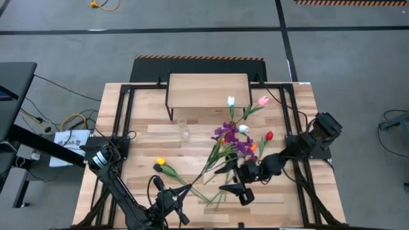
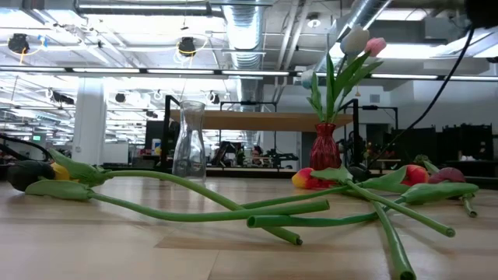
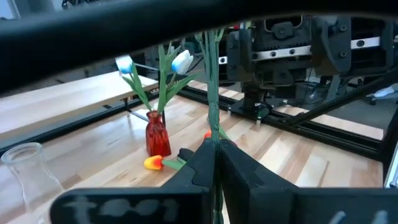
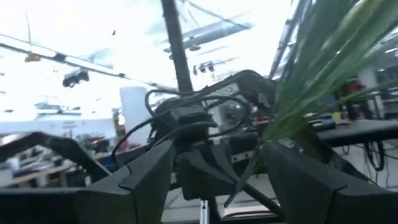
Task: Pick and place flowers into a vace then onto a shelf
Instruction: Put the purple flowers into the red flower vase
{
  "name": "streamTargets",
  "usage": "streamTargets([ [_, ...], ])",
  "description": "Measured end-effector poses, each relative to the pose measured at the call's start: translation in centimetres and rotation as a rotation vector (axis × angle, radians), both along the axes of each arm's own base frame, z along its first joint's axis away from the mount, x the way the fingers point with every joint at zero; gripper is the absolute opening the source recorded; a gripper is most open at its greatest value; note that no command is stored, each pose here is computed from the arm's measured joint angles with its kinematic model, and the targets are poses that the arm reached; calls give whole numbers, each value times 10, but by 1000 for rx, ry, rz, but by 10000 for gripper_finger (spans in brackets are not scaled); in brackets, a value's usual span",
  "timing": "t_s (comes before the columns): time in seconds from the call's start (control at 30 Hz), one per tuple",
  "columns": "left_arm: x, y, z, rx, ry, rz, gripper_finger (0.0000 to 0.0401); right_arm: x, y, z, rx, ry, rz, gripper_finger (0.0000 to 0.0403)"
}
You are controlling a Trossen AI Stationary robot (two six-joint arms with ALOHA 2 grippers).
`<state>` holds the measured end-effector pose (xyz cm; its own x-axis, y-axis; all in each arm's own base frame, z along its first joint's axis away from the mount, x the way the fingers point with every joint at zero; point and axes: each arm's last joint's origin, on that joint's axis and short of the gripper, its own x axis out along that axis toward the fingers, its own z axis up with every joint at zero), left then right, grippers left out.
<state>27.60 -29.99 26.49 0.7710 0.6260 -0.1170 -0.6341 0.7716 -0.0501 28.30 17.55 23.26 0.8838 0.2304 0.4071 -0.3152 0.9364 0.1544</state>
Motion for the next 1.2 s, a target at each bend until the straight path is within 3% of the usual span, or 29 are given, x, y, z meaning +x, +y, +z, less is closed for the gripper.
streamTargets([
  [0.37,0,0,0,2,0,0,0,31,-4,21,-58,47,-3,244],
  [0.7,0,0,0,3,1,0,0,33,-5,23,-47,42,-17,244],
  [1.2,0,0,0,4,0,0,2,36,-2,10,-54,184,5,244],
])
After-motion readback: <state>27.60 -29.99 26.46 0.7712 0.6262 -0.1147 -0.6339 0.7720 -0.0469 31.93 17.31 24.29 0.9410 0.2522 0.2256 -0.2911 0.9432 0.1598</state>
